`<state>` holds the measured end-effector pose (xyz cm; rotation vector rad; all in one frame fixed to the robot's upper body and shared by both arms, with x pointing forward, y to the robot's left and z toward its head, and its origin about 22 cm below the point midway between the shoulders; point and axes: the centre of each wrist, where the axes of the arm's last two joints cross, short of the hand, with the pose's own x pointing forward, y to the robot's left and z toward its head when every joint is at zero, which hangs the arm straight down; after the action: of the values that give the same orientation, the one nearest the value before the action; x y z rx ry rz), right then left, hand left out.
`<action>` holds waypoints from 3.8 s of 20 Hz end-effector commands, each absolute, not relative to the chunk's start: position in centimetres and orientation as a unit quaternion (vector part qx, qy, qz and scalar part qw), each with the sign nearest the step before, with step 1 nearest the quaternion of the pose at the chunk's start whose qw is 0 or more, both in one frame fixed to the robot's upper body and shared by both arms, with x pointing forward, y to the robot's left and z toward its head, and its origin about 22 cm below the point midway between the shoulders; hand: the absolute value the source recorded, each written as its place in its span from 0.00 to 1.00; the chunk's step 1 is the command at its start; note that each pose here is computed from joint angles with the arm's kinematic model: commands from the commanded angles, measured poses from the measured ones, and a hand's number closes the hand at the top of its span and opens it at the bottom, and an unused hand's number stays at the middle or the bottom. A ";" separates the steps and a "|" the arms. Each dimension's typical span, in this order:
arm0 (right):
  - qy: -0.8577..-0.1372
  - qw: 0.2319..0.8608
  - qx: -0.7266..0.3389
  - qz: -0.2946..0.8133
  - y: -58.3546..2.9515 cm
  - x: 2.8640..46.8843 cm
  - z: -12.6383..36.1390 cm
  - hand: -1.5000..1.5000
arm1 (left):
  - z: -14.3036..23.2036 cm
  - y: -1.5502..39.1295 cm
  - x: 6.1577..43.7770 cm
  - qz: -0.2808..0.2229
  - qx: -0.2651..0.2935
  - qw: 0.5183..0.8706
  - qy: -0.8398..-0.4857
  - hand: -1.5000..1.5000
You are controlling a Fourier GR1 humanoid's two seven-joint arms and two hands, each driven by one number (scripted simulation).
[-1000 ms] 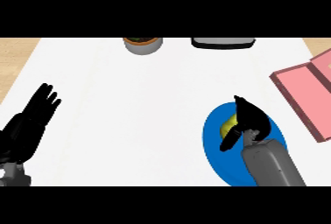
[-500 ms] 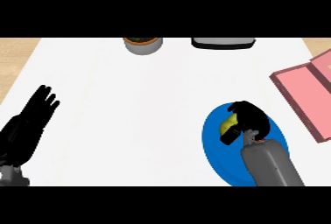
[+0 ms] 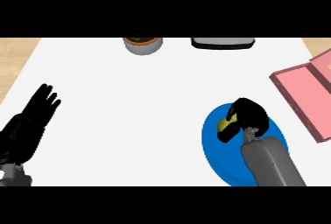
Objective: Pick the pear from the plate and place it in the cardboard box
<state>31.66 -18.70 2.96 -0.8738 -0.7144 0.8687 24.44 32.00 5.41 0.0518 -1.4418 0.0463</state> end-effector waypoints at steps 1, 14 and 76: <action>-0.336 0.746 -0.398 0.415 -19.2 32.9 2.2 1.00 | 5.8 32.5 23.2 0.024 0.021 0.749 -0.662 0.50; -0.418 0.659 -0.446 0.438 -22.9 39.2 6.5 1.00 | 4.9 29.6 24.2 0.018 0.024 0.749 -0.662 0.50; -0.559 0.649 -0.513 0.059 -41.8 38.1 10.3 0.00 | 5.7 32.4 25.1 0.023 0.021 0.743 -0.669 0.50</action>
<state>38.01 -42.04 9.91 -1.1836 -1.1312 0.3496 24.71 32.06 5.03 0.0463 -1.4528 0.0407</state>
